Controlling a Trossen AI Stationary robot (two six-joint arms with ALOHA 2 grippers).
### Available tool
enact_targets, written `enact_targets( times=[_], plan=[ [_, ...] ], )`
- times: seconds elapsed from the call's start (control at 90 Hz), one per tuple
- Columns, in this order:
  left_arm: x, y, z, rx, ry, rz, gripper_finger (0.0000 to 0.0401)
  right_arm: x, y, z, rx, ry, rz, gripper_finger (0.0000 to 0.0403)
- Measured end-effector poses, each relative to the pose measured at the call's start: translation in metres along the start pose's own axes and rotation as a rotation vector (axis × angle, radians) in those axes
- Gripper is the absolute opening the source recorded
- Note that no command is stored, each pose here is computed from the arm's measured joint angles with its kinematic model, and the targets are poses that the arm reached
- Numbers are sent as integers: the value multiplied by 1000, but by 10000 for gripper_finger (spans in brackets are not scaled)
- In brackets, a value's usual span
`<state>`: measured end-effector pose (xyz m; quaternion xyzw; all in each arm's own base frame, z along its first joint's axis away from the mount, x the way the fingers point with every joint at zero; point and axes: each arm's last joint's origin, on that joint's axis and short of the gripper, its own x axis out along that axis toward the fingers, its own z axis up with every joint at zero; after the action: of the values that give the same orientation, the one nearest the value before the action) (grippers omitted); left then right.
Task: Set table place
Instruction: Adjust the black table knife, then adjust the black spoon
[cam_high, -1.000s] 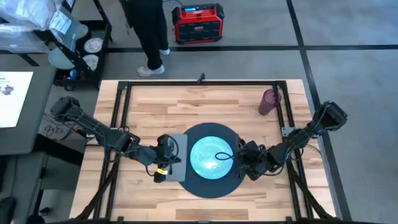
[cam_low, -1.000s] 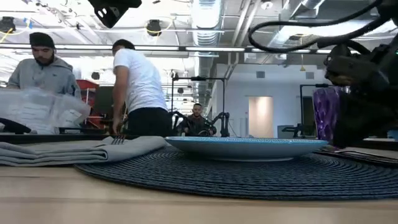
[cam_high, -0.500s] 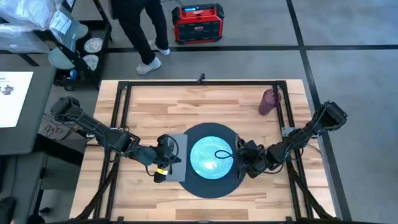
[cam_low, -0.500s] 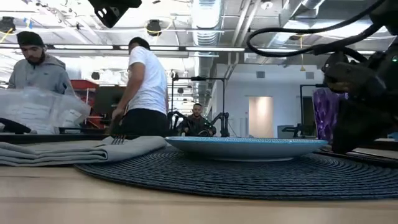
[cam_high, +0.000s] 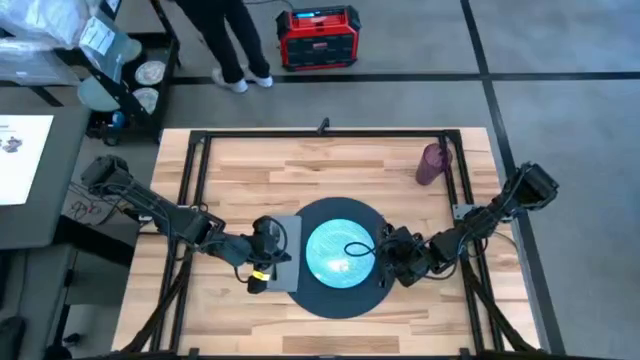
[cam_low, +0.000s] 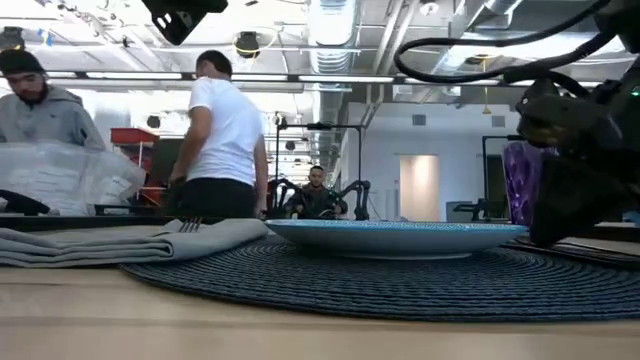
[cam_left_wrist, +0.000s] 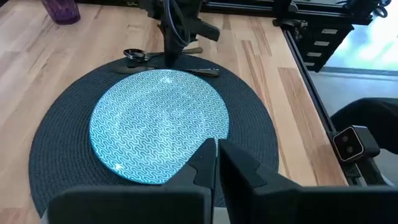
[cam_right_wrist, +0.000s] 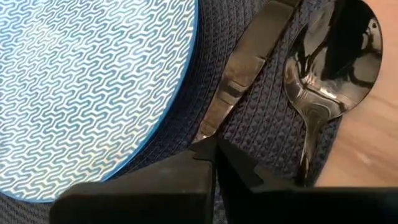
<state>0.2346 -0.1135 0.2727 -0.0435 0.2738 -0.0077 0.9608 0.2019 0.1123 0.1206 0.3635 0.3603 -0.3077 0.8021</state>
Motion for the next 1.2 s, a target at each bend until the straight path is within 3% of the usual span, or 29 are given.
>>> enact_targets(
  times=[0.2,0.367,0.556,0.911,1.0,1.1,1.2],
  plan=[
    [0,0,0,7,0,0,0,0,3,0,-15,24,34,0],
    [0,0,0,0,0,0,0,-3,-2,-1,-3,-82,-16,0],
    [0,0,-1,1,8,3,0,-7,-9,-8,-11,-88,-62,5],
    [0,0,-1,9,8,3,0,-21,2,-25,-50,-120,46,107],
    [0,0,-1,15,7,3,0,-29,3,-29,-48,-113,24,119],
    [0,0,-1,15,7,3,0,-39,-3,-34,-33,-117,-51,112],
    [0,0,-1,15,7,3,0,-47,-7,-40,-17,-124,-65,66]
  ],
)
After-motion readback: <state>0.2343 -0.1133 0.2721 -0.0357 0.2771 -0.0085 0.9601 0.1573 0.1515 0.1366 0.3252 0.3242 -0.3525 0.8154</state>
